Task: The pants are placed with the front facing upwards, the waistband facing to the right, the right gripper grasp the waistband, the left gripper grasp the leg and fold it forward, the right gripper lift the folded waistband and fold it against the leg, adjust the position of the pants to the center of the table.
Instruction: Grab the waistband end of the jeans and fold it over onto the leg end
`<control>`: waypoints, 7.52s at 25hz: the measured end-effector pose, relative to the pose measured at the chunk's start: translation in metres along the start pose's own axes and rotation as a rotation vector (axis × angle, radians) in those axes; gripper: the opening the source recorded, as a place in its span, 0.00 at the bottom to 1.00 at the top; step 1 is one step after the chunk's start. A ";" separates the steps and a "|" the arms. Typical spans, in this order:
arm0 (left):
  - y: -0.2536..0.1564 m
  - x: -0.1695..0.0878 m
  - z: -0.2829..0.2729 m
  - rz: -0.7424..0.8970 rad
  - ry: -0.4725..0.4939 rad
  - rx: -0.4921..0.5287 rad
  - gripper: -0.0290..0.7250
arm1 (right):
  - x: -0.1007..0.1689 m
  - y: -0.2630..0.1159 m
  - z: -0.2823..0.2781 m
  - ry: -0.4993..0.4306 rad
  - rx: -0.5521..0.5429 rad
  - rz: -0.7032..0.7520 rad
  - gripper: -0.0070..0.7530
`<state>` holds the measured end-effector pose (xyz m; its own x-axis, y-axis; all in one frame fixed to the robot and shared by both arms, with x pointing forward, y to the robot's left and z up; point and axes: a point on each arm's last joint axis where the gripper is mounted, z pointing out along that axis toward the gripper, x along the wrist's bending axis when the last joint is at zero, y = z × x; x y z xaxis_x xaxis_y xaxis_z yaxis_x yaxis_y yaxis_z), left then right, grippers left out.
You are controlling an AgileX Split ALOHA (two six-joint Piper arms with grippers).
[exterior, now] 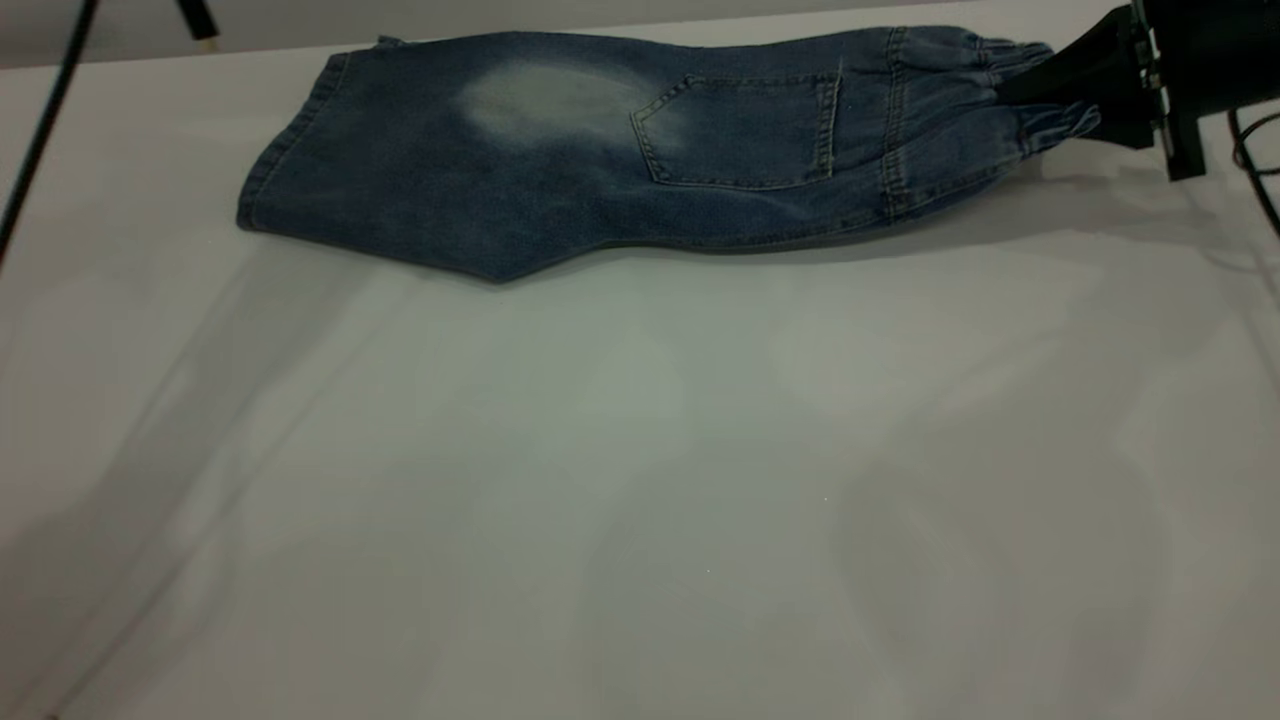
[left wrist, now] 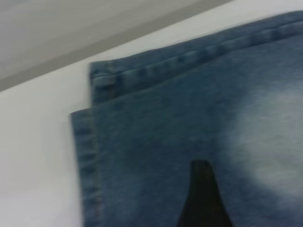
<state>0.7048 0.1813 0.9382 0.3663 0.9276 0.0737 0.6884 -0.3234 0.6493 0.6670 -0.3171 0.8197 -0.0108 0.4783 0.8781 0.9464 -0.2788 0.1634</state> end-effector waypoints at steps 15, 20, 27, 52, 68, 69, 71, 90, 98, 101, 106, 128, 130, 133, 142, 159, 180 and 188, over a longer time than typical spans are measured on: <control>0.017 -0.098 0.021 0.160 -0.164 0.166 0.62 | 0.019 0.002 -0.006 -0.030 0.038 -0.036 0.11; 0.027 -0.106 0.036 0.147 -0.193 0.289 0.62 | 0.019 0.001 -0.006 -0.031 0.052 -0.033 0.11; 0.025 -0.110 0.061 0.151 -0.212 0.447 0.62 | 0.020 0.000 -0.006 -0.028 0.062 -0.030 0.11; -0.007 -0.113 0.103 0.165 -0.206 0.529 0.62 | 0.031 -0.003 0.006 -0.022 0.114 -0.045 0.11; -0.008 -0.113 0.104 0.166 -0.209 0.533 0.62 | 0.145 0.014 0.039 0.016 0.199 -0.253 0.11; -0.008 -0.113 0.104 0.166 -0.209 0.533 0.62 | 0.153 0.012 0.045 0.022 0.208 -0.269 0.11; -0.008 -0.113 0.103 0.166 -0.210 0.533 0.62 | 0.164 0.010 0.054 0.031 0.221 -0.291 0.11; 0.059 -0.095 0.041 0.271 -0.095 0.331 0.62 | 0.169 0.007 0.062 -0.001 0.240 -0.294 0.11; 0.064 -0.050 0.035 0.332 -0.070 0.320 0.62 | 0.169 0.007 0.062 0.001 0.239 -0.293 0.11; 0.060 -0.035 0.038 0.333 -0.070 0.335 0.62 | 0.169 0.007 0.061 0.001 0.238 -0.293 0.11; 0.037 -0.026 0.050 0.412 -0.098 0.435 0.62 | 0.169 0.007 0.061 0.001 0.238 -0.294 0.11; 0.003 -0.024 0.080 0.592 -0.184 0.530 0.62 | 0.170 0.006 0.061 0.013 0.253 -0.297 0.11; 0.000 -0.024 0.083 0.592 -0.187 0.538 0.62 | 0.170 0.006 0.061 0.015 0.255 -0.297 0.11; -0.004 -0.025 0.087 0.592 -0.192 0.549 0.62 | 0.171 0.005 0.061 0.017 0.257 -0.299 0.11; -0.004 -0.025 0.087 0.593 -0.193 0.550 0.62 | 0.175 0.006 0.060 0.033 0.266 -0.305 0.11; -0.004 -0.029 0.087 0.575 -0.216 0.540 0.62 | 0.237 -0.004 0.091 0.089 0.289 -0.388 0.11; -0.004 -0.029 0.087 0.575 -0.217 0.540 0.62 | 0.265 -0.010 0.110 0.186 0.213 -0.403 0.11; 0.008 -0.026 0.074 0.578 -0.196 0.514 0.62 | 0.265 -0.009 0.110 0.185 0.208 -0.408 0.11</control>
<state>0.7473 0.1404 0.8853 0.8240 0.5522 0.1267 0.5408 -0.8333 0.1145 0.6910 -0.0960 1.0012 -0.4333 0.3530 0.8292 0.8972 0.0820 0.4339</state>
